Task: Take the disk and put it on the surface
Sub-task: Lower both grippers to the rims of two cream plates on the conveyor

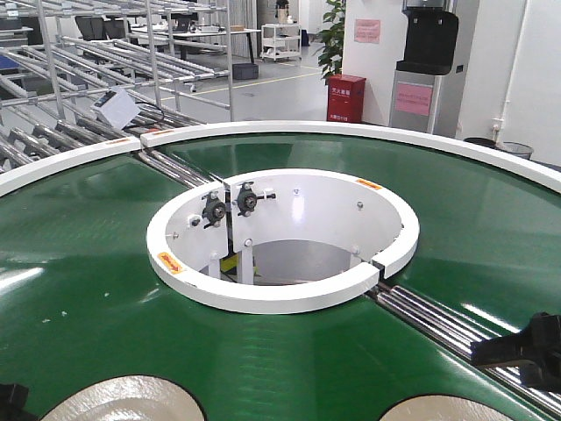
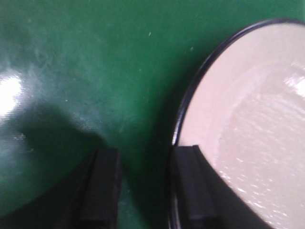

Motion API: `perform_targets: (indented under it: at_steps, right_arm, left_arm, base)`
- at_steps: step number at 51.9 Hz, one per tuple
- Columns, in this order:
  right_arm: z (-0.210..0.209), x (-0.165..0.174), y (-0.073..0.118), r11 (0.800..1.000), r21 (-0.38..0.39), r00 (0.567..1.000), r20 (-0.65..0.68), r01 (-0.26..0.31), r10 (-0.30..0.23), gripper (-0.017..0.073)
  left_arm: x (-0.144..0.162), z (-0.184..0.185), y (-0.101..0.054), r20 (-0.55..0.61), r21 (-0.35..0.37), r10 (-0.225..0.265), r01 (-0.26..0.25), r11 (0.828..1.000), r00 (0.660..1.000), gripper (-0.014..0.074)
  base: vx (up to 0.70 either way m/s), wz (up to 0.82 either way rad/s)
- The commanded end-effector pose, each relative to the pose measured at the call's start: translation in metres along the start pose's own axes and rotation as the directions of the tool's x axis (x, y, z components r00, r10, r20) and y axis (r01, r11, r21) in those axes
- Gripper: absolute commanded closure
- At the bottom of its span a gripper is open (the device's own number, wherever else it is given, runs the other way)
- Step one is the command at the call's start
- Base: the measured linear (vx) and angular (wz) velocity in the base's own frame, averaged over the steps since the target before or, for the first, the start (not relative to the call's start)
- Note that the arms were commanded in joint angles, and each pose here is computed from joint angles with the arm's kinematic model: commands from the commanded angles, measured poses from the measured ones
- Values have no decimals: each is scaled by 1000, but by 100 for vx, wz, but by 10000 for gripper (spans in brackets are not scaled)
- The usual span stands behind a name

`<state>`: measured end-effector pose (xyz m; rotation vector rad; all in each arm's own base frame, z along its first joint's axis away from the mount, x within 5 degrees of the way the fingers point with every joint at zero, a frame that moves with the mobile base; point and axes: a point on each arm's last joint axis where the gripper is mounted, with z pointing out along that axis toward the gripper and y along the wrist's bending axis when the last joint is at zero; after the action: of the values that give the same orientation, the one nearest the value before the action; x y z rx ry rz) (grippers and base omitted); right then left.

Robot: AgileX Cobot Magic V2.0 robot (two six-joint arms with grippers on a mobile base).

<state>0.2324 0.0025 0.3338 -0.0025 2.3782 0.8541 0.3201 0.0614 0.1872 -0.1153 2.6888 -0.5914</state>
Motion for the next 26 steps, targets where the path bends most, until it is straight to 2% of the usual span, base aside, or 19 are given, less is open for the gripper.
perform_targets:
  at_steps: [1,9,13,19,26]
  right_arm:
    - [-11,-10,11,999,-31,995,95,14,-11,16]
    - [-11,-12,13,999,-44,994,111,13,-8,16]
    - [-11,-12,13,998,-54,993,114,12,-6,16]
    - [-11,-12,14,998,-60,994,110,11,-5,16]
    - [-11,-11,14,998,-65,995,103,12,-5,16]
  left_arm:
    - [-13,-9,-10,75,63,25,-30,998,997,212]
    - [-13,1,-17,70,222,31,-46,974,997,212]
    - [-9,11,-17,22,291,22,-28,956,1000,212]
    - [-4,25,-21,-44,344,22,-6,939,999,224]
    - [-3,28,-29,-63,394,27,0,919,998,321]
  base:
    - [0,0]
    - [0,0]
    - [0,0]
    - [0,0]
    - [0,0]
